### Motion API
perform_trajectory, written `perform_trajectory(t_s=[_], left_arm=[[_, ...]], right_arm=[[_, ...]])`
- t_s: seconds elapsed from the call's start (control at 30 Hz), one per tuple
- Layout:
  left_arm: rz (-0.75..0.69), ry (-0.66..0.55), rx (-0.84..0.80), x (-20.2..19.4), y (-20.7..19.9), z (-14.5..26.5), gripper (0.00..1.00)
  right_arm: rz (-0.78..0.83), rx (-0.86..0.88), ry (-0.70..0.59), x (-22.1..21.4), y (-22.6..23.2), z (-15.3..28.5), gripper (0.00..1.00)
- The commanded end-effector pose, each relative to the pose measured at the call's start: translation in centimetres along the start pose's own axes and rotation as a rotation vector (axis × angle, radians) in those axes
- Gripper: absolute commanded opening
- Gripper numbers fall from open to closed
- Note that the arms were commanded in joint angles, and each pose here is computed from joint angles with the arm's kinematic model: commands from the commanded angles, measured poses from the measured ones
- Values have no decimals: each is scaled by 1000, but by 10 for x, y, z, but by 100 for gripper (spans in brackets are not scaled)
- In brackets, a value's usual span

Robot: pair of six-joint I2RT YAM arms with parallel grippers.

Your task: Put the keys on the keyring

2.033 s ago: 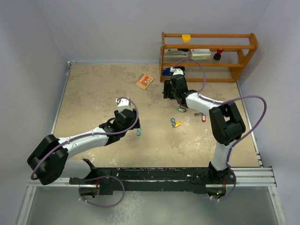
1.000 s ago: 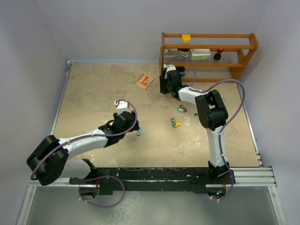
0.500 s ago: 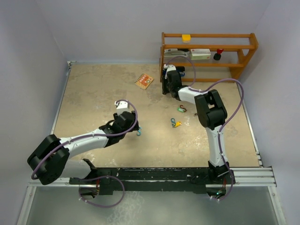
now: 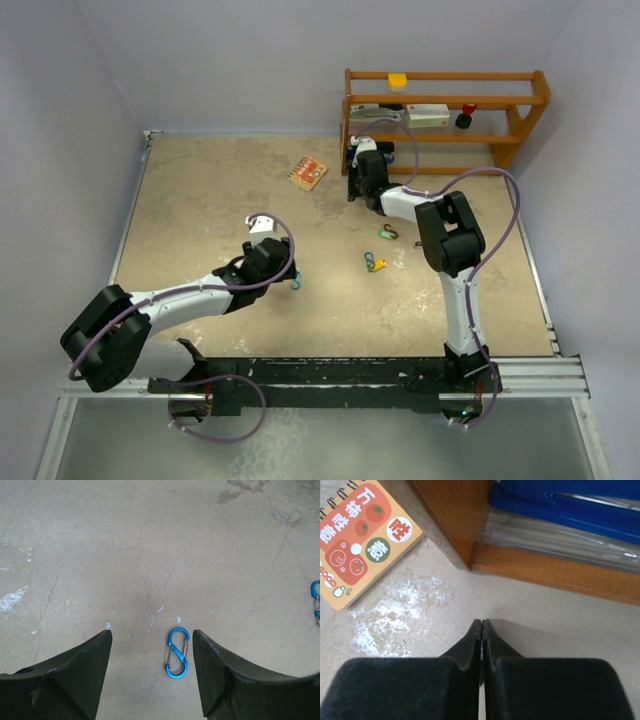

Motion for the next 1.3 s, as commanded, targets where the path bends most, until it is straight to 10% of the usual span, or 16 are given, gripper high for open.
perform_trajectory(t_s=[0.0, 0.73, 1.27], left_arm=[[26, -41, -38, 15, -16, -1, 63], [-48, 88, -67, -24, -20, -10, 62], [-150, 14, 49, -39, -20, -9, 59]], right_arm=[[1, -57, -135, 38, -15, 20, 0], [-1, 87, -228, 48, 22, 166, 0], [11, 107, -221, 39, 41, 192, 0]])
Point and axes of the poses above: each gripper's point midway between its finger pads, its own z axis back along the fingers, its own y axis along the line the jaws close on, x = y × z, the point moved 4 cm from there along z, back along the fingers, and after that the axes turned 14 degrees about z, right-handed, at the moved point
